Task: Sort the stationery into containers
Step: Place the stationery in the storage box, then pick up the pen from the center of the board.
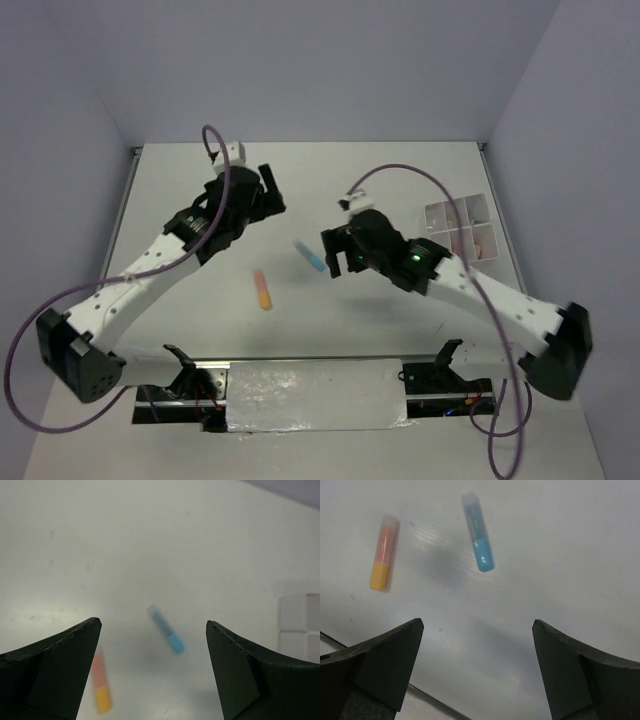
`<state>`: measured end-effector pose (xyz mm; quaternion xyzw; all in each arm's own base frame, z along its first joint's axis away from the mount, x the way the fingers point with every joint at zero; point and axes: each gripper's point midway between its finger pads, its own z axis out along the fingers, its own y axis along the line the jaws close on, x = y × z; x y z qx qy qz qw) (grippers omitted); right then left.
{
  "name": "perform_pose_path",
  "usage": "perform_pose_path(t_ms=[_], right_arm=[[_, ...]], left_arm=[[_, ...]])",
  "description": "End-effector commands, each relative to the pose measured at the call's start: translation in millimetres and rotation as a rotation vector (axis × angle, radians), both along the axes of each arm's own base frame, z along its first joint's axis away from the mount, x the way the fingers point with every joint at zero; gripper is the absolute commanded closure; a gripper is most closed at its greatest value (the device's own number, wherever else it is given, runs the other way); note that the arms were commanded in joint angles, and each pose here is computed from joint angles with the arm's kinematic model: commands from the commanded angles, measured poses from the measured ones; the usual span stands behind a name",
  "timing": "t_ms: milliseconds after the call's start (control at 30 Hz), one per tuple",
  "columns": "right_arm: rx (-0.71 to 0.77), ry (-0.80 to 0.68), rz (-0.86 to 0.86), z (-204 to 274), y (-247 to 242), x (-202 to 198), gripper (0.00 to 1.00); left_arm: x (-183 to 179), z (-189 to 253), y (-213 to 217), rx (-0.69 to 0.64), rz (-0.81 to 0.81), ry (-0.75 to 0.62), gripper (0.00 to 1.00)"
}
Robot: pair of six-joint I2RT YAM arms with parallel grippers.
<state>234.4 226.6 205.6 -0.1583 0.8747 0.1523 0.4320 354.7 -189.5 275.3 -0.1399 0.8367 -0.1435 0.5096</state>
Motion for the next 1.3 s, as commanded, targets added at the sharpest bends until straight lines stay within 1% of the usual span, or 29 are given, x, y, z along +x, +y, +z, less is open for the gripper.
perform_pose_path(t_ms=[0,33,67,100,167,200,233,267,333,367,400,467,500,600,633,767,867,900,967,1000,1033,1067,1133,1167,1200,1267], right_arm=[[-0.004,0.032,0.231,-22,66,22,0.03],[-0.004,0.028,0.249,-19,78,30,0.03],[-0.051,0.073,0.249,-44,85,39,0.04],[-0.074,0.085,0.255,-53,89,46,0.05],[-0.110,0.133,0.256,-73,102,61,0.09],[-0.130,0.159,0.256,-82,101,67,0.12],[-0.126,0.157,0.263,-80,107,74,0.13],[-0.167,0.193,0.272,-100,107,76,0.15],[-0.205,0.221,0.249,-118,104,89,0.17],[-0.214,0.230,0.240,-123,101,93,0.18],[-0.215,0.233,0.230,-126,98,99,0.19],[-0.232,0.241,0.224,-136,94,105,0.22],[-0.239,0.243,0.224,-139,93,106,0.23],[-0.271,0.286,0.244,-160,90,104,0.35],[-0.281,0.298,0.252,-164,89,103,0.37],[-0.311,0.356,0.267,-188,81,88,0.39],[-0.334,0.385,0.261,-200,72,79,0.47],[-0.347,0.380,0.249,-201,69,79,0.58],[-0.371,0.383,0.226,-206,61,76,0.70],[-0.369,0.364,0.219,-200,60,77,0.83],[-0.370,0.349,0.208,-199,56,76,0.87],[-0.334,0.310,0.204,-181,58,78,0.90],[-0.258,0.255,0.217,-159,65,78,0.91],[-0.235,0.254,0.227,-157,62,69,0.91],[-0.163,0.195,0.242,-127,65,66,0.91],[-0.066,0.146,0.278,-97,68,53,0.91]], left_arm=[[-58,-42,46,0.184,-0.024,0.159,0.01],[-67,-48,52,0.194,-0.032,0.169,0.01],[-78,-41,63,0.197,-0.035,0.151,0.01],[-83,-43,71,0.212,-0.023,0.156,0.01],[-95,-35,85,0.218,-0.003,0.142,0.01],[-102,-35,93,0.250,-0.010,0.150,0.01],[-106,-32,96,0.258,-0.019,0.143,0.01],[-111,-25,101,0.273,-0.034,0.120,0.01],[-118,-25,106,0.299,-0.054,0.114,0.01],[-122,-20,109,0.312,-0.080,0.084,0.01],[-125,-25,110,0.325,-0.097,0.084,0.01],[-128,-24,111,0.323,-0.121,0.048,0.01],[-130,-32,111,0.330,-0.129,0.057,0.01],[-131,-42,108,0.322,-0.143,0.073,0.01],[-130,-45,107,0.324,-0.141,0.082,0.01],[-125,-46,104,0.324,-0.138,0.088,0.01],[-122,-47,95,0.298,-0.165,0.082,0.01],[-121,-49,92,0.290,-0.169,0.088,0.01],[-119,-49,85,0.264,-0.180,0.095,0.01],[-118,-52,82,0.256,-0.184,0.107,0.00],[-117,-52,79,0.227,-0.174,0.112,0.01],[-116,-51,73,0.199,-0.182,0.111,0.01],[-114,-50,65,0.138,-0.174,0.117,0.01],[-115,-50,58,0.100,-0.191,0.121,0.01],[-111,-43,48,0.045,-0.205,0.097,0.01],[-109,-30,30,-0.039,-0.258,0.057,0.01]])
